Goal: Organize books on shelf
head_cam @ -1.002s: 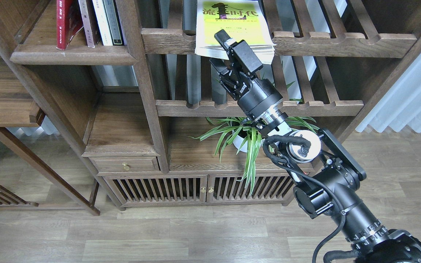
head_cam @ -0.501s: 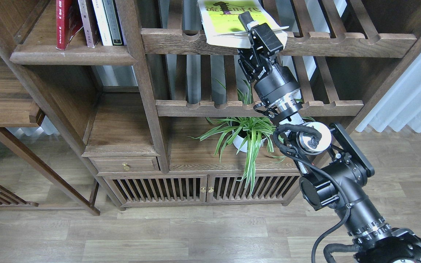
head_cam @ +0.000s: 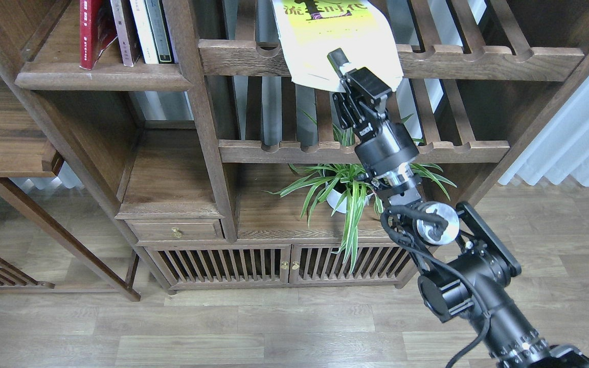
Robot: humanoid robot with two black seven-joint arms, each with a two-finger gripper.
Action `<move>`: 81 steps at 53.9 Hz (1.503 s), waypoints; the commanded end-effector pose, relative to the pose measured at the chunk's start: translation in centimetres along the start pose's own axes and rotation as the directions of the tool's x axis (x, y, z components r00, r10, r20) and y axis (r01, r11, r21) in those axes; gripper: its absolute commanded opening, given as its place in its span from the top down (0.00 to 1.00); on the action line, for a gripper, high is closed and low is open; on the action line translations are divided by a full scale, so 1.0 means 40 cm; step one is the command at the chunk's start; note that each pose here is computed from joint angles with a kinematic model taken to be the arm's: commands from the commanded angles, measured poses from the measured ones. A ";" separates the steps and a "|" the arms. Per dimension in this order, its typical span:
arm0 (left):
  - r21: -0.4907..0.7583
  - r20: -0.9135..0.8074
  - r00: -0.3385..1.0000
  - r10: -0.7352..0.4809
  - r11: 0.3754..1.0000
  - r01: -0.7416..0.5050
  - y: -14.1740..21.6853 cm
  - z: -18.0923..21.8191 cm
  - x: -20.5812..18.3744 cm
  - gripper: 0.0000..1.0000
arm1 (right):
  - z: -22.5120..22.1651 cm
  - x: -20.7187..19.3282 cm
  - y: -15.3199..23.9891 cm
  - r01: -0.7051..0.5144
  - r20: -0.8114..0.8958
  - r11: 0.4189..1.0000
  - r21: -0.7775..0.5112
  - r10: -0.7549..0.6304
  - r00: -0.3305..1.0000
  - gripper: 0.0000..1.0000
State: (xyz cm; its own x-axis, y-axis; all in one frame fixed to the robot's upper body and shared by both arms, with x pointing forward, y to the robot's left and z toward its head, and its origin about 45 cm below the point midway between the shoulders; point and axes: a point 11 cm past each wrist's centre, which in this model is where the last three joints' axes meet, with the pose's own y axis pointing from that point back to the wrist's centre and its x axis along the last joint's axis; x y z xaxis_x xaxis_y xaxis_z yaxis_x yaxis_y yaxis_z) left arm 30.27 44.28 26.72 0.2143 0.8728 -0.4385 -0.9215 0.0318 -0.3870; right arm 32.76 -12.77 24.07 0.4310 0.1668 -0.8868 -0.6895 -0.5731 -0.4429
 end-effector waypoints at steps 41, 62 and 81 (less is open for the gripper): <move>0.321 -0.536 0.732 0.421 0.903 -0.285 0.395 -0.407 -0.108 0.00 | 0.355 0.145 0.337 -0.290 0.288 0.929 -0.231 0.350 0.892 0.94; 0.425 -0.686 0.554 0.472 0.878 -0.222 0.440 -0.547 -0.287 0.00 | 0.373 0.182 0.390 -0.350 0.305 0.901 -0.256 0.419 0.856 0.94; 0.516 -0.712 0.493 0.499 0.849 -0.114 0.486 -0.621 -0.412 0.00 | 0.440 0.173 0.422 -0.339 0.356 0.882 -0.327 0.448 0.820 0.94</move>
State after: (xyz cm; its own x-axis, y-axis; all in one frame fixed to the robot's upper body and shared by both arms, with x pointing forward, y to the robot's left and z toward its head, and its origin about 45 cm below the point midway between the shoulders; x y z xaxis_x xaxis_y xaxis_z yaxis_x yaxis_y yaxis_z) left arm 17.74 19.48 6.80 -0.1036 0.1048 -0.9891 -0.9819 0.1475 0.1184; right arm 14.57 -7.58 8.24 -0.1496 0.1651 -0.9749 -0.5816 -0.8121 -0.0483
